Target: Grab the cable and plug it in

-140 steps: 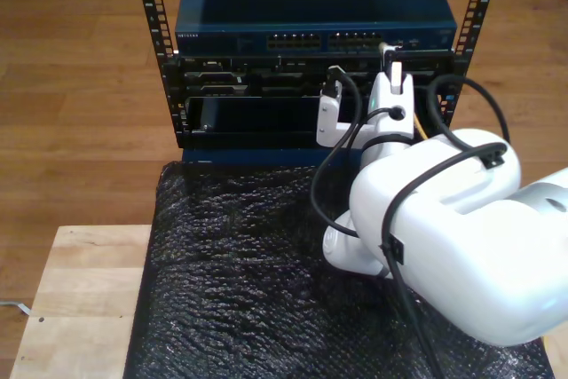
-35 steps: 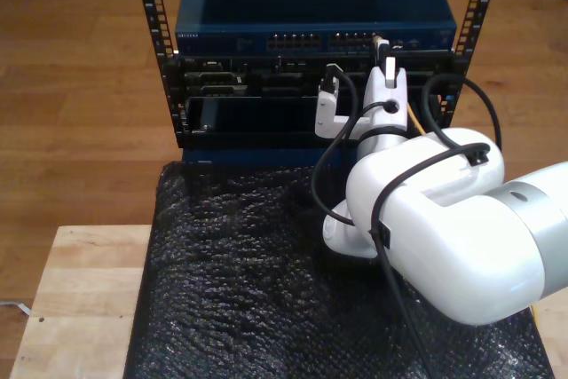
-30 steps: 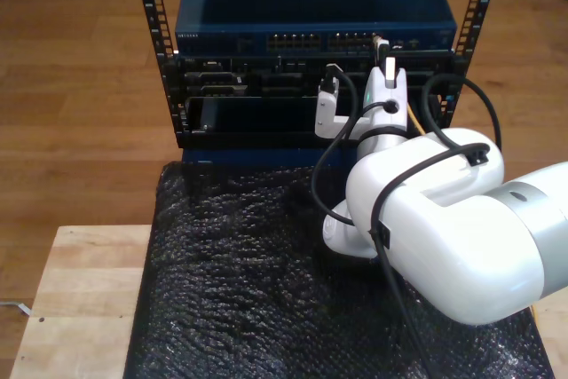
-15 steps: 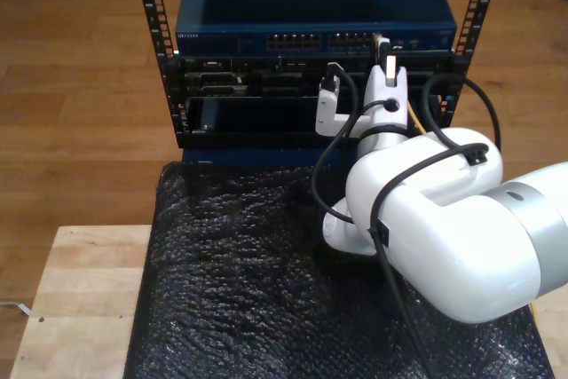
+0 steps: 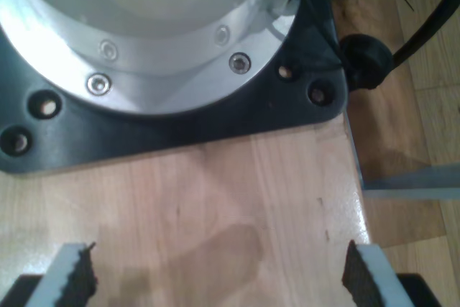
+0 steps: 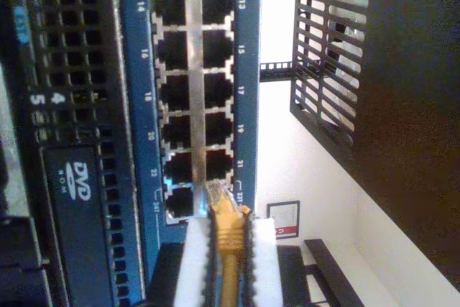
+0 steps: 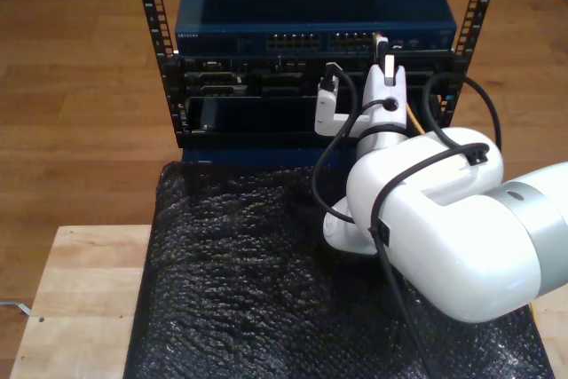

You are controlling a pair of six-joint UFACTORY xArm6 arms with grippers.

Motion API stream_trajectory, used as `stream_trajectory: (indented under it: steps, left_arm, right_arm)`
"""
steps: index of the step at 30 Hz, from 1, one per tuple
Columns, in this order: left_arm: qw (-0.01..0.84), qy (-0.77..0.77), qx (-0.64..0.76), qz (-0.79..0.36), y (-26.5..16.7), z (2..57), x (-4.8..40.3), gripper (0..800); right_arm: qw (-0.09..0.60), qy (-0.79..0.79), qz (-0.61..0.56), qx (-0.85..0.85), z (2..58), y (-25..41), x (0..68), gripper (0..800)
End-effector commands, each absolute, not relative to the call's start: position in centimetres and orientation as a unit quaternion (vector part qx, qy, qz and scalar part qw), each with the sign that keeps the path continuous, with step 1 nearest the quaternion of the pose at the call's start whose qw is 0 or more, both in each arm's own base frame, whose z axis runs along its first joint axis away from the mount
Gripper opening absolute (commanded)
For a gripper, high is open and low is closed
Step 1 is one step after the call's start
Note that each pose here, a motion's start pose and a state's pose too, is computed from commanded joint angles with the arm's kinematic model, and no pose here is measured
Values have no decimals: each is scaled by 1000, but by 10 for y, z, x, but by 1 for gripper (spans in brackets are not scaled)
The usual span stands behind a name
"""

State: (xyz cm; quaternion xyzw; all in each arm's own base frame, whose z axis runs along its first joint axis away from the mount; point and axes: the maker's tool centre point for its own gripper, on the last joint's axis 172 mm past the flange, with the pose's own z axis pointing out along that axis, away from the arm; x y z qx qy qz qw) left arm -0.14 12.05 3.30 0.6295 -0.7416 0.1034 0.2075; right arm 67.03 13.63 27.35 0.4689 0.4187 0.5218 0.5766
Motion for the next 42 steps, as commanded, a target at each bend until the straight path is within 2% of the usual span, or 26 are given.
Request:
stream_trajectory:
  steps: [20, 23, 27, 30, 37, 42]
  left_arm:
    - [208, -742, 629, 103, 120, 33, -1, 800]
    - [208, -742, 629, 103, 120, 33, -1, 800]
    - [208, -742, 629, 103, 120, 33, -1, 800]
    - [208, -742, 629, 103, 120, 33, -1, 800]
    - [208, -742, 629, 103, 120, 33, -1, 800]
    - [208, -742, 629, 103, 120, 33, -1, 800]
  right_arm:
    - [580, 413, 530, 461, 284, 133, 680, 0]
    - [579, 414, 529, 462, 282, 132, 679, 78]
    - [577, 417, 529, 462, 282, 134, 679, 233]
    - [574, 423, 525, 465, 280, 133, 678, 307]
    - [557, 442, 521, 472, 280, 143, 672, 397]
    - [543, 457, 520, 475, 281, 154, 662, 413]
